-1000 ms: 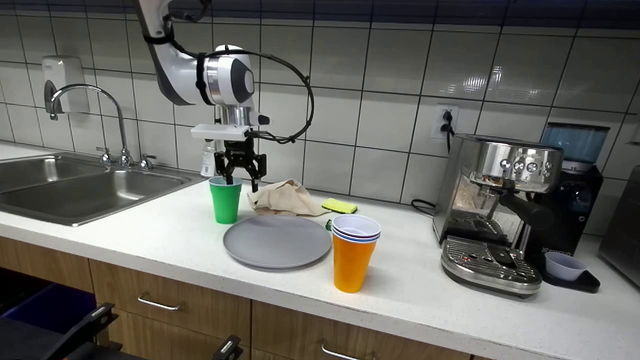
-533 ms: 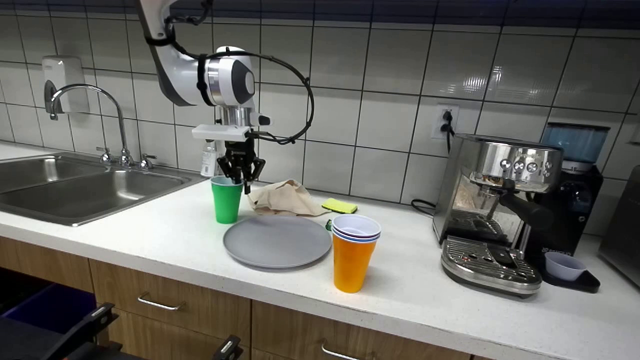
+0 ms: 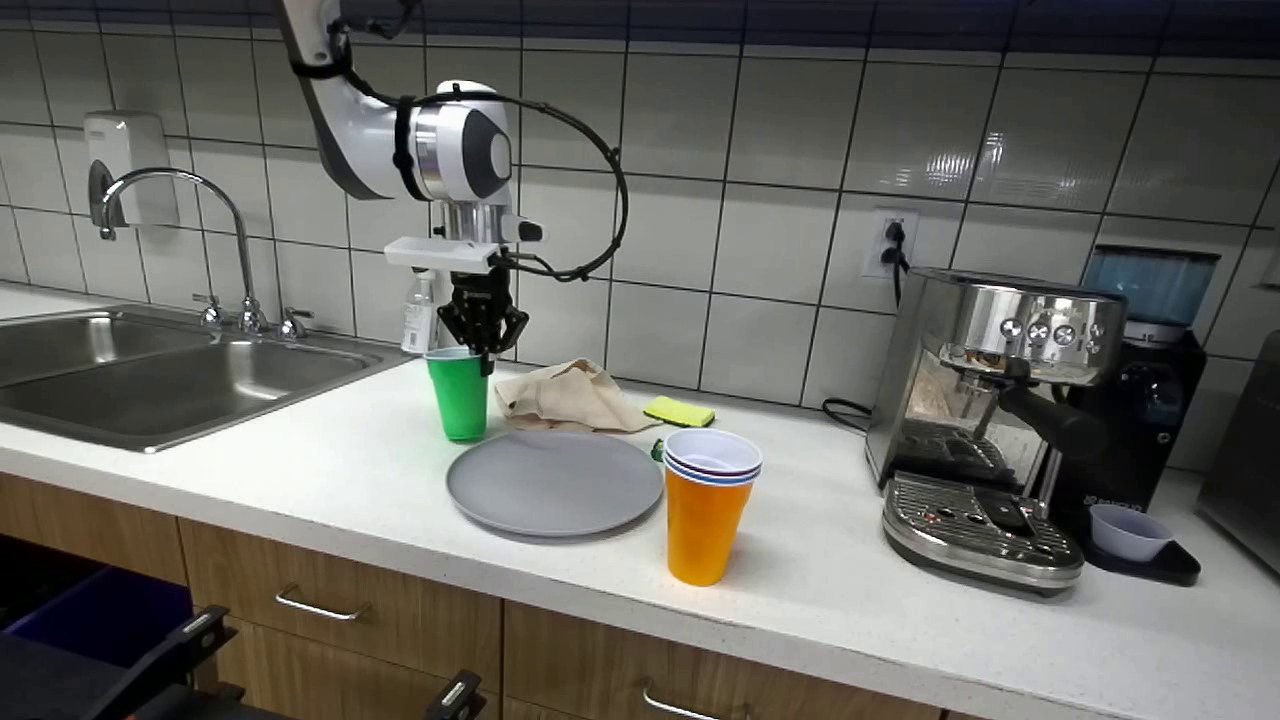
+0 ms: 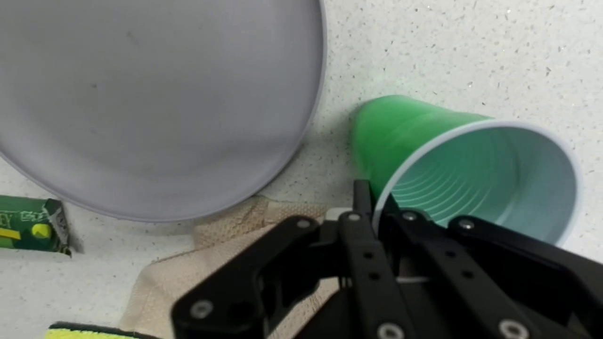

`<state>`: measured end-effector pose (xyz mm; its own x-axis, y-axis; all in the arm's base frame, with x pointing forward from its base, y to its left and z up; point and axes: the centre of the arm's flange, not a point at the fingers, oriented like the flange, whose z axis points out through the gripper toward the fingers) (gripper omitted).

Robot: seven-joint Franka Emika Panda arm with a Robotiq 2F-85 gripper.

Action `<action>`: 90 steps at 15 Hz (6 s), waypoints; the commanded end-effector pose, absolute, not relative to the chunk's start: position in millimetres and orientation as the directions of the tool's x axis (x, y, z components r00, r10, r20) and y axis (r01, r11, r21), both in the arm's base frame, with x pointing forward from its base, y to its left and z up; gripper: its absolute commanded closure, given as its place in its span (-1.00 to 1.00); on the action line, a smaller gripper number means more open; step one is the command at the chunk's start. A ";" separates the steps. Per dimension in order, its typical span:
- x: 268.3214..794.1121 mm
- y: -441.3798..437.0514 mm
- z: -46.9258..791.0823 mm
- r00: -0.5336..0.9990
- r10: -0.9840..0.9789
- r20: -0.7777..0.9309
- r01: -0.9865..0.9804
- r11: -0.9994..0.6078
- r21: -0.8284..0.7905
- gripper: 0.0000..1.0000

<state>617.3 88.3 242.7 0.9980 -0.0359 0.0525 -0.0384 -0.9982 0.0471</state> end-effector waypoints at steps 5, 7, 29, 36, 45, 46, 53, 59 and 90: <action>602.6 57.6 303.3 0.983 -0.126 0.136 -0.125 -0.992 -0.018 0.98; 595.9 43.8 321.9 0.977 -0.147 0.156 -0.144 -0.989 -0.029 0.98; 482.9 -120.3 416.7 0.911 -0.326 0.253 -0.332 -0.943 -0.020 0.98; 457.9 -156.7 419.0 0.889 -0.380 0.257 -0.396 -0.918 0.010 0.98; 422.2 -205.1 409.1 0.855 -0.463 0.235 -0.486 -0.872 0.050 0.98; 418.7 -209.3 408.0 0.850 -0.472 0.233 -0.495 -0.867 0.050 0.98; 396.9 -233.4 400.7 0.818 -0.537 0.208 -0.554 -0.832 0.034 0.98; 383.6 -243.7 391.3 0.804 -0.569 0.172 -0.582 -0.813 0.033 0.98; 389.4 -264.5 360.3 0.795 -0.597 0.113 -0.603 -0.797 0.030 0.98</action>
